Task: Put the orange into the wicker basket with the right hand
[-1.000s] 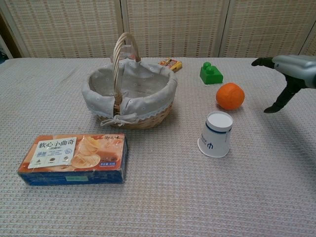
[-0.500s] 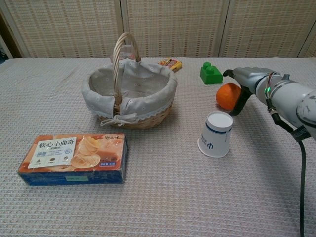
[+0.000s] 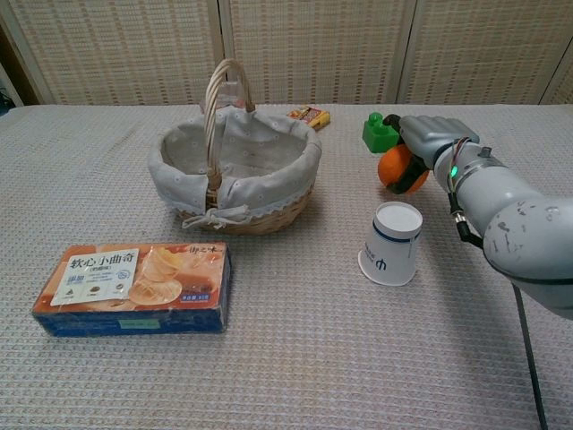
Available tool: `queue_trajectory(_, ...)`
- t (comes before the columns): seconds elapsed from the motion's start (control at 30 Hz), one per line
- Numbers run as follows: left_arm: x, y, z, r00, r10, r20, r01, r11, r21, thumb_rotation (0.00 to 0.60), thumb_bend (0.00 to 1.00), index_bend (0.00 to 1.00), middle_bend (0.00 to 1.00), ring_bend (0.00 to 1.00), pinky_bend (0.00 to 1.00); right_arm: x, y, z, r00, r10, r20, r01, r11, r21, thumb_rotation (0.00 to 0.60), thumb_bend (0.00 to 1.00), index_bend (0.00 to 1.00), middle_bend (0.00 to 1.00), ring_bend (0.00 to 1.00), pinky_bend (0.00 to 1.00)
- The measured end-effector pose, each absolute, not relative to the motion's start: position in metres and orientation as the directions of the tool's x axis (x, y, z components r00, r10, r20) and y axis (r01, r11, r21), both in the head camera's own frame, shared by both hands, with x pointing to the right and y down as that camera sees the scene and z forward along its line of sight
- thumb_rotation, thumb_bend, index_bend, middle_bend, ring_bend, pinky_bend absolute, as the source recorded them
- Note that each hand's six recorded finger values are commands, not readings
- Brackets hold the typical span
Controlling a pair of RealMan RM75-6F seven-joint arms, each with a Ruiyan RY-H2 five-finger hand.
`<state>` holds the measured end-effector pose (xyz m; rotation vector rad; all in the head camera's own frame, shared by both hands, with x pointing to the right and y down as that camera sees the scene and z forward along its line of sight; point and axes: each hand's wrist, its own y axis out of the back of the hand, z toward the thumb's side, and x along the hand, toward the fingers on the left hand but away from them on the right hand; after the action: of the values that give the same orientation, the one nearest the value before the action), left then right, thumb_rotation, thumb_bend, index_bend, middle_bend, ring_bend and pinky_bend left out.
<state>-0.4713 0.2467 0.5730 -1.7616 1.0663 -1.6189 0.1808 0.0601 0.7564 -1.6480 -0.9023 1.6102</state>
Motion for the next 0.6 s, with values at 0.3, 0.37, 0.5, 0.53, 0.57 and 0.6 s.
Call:
queue_trajectory(0.3, -0.468, 0.247, 0.574, -0.014, -0.820, 0.572, -0.204, -0.558, -0.805, 0.600, 0.34, 0.00, 0.00, 0.00, 0.11, 0.157, 0.050, 0.710, 0.106, 0.883, -0.457, 0.191, -0.469, -0.862, 0.600, 0.33, 0.14, 0.71, 0.70, 0.83)
queue_trajectory(0.37, -0.466, 0.247, 0.574, -0.011, -0.820, 0.572, -0.204, -0.558, -0.804, 0.600, 0.34, 0.00, 0.00, 0.00, 0.11, 0.145, 0.050, 0.697, 0.139, 0.889, -0.436, 0.226, -0.458, -0.860, 0.600, 0.33, 0.15, 0.71, 0.70, 0.83)
queue_trajectory(0.5, -0.464, 0.246, 0.575, -0.008, -0.820, 0.573, -0.204, -0.559, -0.804, 0.600, 0.34, 0.00, 0.00, 0.00, 0.11, 0.110, 0.052, 0.667, 0.219, 0.895, -0.389, 0.300, -0.441, -0.846, 0.600, 0.33, 0.18, 0.71, 0.70, 0.83)
queue_trajectory(0.53, -0.464, 0.246, 0.575, -0.008, -0.820, 0.572, -0.204, -0.559, -0.804, 0.600, 0.34, 0.00, 0.00, 0.00, 0.11, 0.101, 0.053, 0.662, 0.235, 0.895, -0.379, 0.308, -0.438, -0.844, 0.600, 0.33, 0.18, 0.71, 0.70, 0.83)
queue_trajectory(0.57, -0.464, 0.246, 0.575, -0.008, -0.820, 0.573, -0.205, -0.559, -0.804, 0.600, 0.34, 0.00, 0.00, 0.00, 0.11, 0.093, 0.054, 0.657, 0.250, 0.895, -0.370, 0.312, -0.437, -0.844, 0.600, 0.33, 0.19, 0.71, 0.70, 0.83)
queue_trajectory(0.6, -0.464, 0.246, 0.575, -0.009, -0.820, 0.573, -0.205, -0.559, -0.803, 0.600, 0.34, 0.00, 0.00, 0.00, 0.11, 0.083, 0.055, 0.653, 0.266, 0.893, -0.363, 0.317, -0.437, -0.842, 0.600, 0.33, 0.19, 0.71, 0.70, 0.83)
